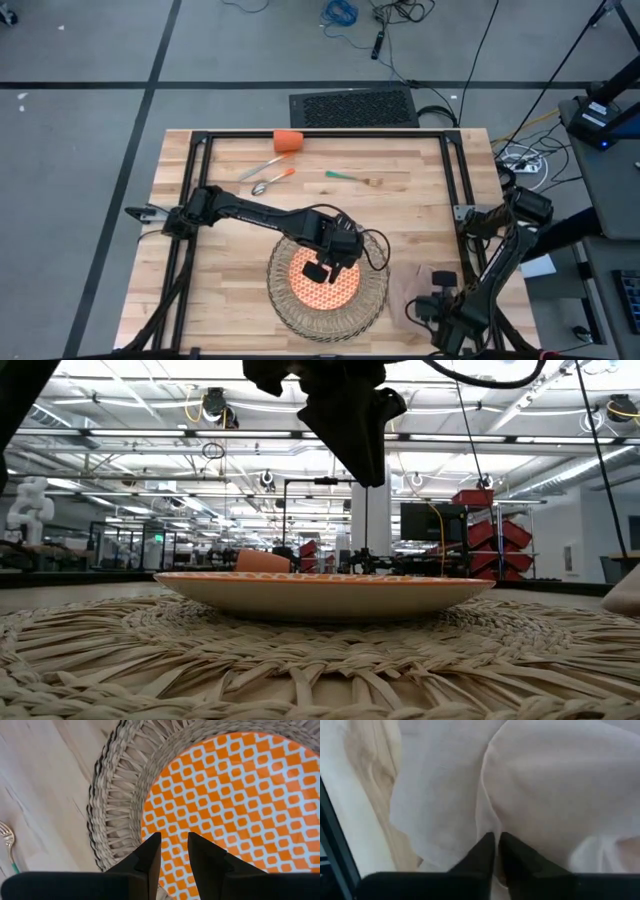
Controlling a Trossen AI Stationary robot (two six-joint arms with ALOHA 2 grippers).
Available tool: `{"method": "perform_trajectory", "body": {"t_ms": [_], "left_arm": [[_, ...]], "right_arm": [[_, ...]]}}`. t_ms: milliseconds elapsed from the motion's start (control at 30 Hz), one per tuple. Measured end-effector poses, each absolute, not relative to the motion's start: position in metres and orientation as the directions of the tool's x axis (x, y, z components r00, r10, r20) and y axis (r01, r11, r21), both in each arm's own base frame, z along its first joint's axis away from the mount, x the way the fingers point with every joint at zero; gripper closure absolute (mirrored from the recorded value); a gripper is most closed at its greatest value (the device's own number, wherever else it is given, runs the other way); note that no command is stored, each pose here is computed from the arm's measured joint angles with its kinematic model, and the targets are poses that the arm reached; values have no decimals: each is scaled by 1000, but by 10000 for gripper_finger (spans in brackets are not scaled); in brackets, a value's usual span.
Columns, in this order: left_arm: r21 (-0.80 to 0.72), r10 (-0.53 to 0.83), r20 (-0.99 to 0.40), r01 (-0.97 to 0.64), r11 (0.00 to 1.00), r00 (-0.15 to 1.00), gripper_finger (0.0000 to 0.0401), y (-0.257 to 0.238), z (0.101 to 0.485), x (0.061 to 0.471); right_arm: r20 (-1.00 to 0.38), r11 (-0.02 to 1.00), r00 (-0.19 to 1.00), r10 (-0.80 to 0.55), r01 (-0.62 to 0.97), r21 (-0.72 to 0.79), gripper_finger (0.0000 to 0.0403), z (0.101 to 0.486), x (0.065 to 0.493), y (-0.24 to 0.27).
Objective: Set table place
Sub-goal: Fold the napkin
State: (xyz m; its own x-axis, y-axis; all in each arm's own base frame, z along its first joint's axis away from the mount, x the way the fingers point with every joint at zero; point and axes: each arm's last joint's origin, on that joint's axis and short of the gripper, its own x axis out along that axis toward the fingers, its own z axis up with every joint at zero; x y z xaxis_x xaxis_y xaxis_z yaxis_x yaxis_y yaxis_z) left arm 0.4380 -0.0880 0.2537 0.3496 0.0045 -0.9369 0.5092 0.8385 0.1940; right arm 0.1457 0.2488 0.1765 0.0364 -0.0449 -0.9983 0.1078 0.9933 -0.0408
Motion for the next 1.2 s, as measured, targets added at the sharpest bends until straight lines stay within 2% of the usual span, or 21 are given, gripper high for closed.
{"method": "perform_trajectory", "body": {"t_ms": [67,133,333,533,700,800,933,1200], "left_arm": [[194,4,-937,510,838,349,318,-88,254,438],[196,3,-937,519,832,349,318,-89,254,438],[215,1,-924,519,827,382,319,-90,268,434],[297,-21,-818,453,840,576,320,-84,332,413],[326,-128,-588,378,867,799,320,-79,408,380],[281,-223,-458,378,882,861,320,-74,438,367],[206,-300,-452,425,881,840,320,-72,439,365],[170,-302,-547,456,874,781,320,-77,406,390]], "right_arm": [[-996,993,62,-61,105,-54,397,178,148,248],[-987,992,136,-87,98,-74,401,185,151,247],[-898,978,388,-208,96,-185,403,246,160,236],[-815,959,509,-277,95,-267,403,306,154,219],[-766,947,565,-306,102,-303,403,341,153,199],[-725,939,608,-323,110,-325,403,358,159,186],[-701,931,628,-339,116,-347,403,380,172,166],[-656,915,661,-364,121,-386,403,430,193,127]]}}
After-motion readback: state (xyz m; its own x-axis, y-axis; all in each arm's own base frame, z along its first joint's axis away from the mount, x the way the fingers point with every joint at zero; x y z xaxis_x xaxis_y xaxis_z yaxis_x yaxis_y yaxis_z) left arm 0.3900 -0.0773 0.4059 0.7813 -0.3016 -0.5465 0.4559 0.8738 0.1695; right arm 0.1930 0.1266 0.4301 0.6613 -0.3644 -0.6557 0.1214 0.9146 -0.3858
